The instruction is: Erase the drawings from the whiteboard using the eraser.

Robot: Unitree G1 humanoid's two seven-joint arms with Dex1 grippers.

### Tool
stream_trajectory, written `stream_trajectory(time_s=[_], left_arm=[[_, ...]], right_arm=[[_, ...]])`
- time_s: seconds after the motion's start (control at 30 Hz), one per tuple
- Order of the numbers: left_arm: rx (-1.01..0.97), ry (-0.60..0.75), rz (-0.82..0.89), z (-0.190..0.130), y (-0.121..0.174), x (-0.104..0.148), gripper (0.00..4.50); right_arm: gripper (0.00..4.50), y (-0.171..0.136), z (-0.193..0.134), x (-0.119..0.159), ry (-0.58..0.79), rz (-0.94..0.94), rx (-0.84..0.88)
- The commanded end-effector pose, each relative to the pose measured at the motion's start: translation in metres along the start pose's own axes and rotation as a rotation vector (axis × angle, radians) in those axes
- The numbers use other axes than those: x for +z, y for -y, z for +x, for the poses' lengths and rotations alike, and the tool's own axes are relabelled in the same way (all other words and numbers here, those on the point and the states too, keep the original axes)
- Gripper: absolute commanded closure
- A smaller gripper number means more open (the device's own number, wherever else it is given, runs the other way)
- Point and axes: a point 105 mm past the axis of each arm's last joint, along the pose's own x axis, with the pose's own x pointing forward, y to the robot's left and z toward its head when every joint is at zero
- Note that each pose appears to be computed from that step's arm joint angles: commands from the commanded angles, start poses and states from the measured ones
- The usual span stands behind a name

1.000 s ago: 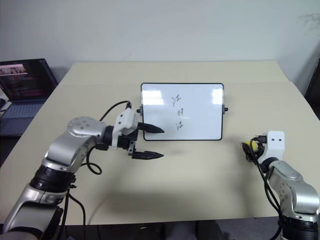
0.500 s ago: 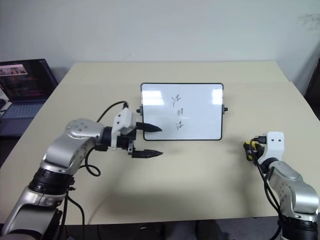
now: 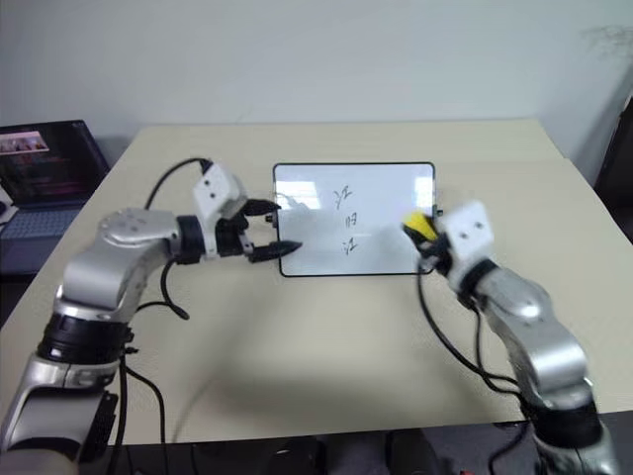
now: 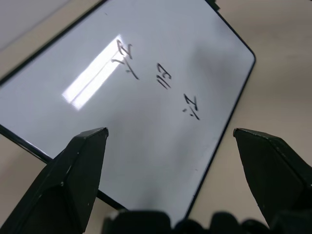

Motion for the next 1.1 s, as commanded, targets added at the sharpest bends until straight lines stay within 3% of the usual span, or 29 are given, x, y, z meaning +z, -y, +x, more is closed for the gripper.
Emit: stream_trajectory(time_s=[0.03, 0.3, 0.5, 0.7, 1.1], left_arm=[[0.06, 0.003, 0.002, -0.007, -0.012, 0.002, 0.0], [0.153, -0.047, -0.058, -0.022, -0.033, -0.02, 0.0], [0.14, -0.052, -0.057, -0.017, -0.031, -0.021, 0.0], [0.081, -0.013, -0.053, 0.002, -0.025, -0.01, 0.0], [0.08, 0.008, -0.128, 0.009, -0.028, -0.015, 0.0]], right_arm=[[3.53, 0.001, 0.026, 0.004, 0.003, -0.077, -0.014], [3.53, -0.004, 0.074, 0.019, 0.018, -0.134, -0.006], [3.53, -0.008, 0.096, 0.031, 0.031, -0.178, 0.0], [3.53, -0.013, 0.109, 0.035, 0.04, -0.22, 0.016], [3.53, -0.025, 0.127, 0.033, 0.04, -0.224, 0.05]])
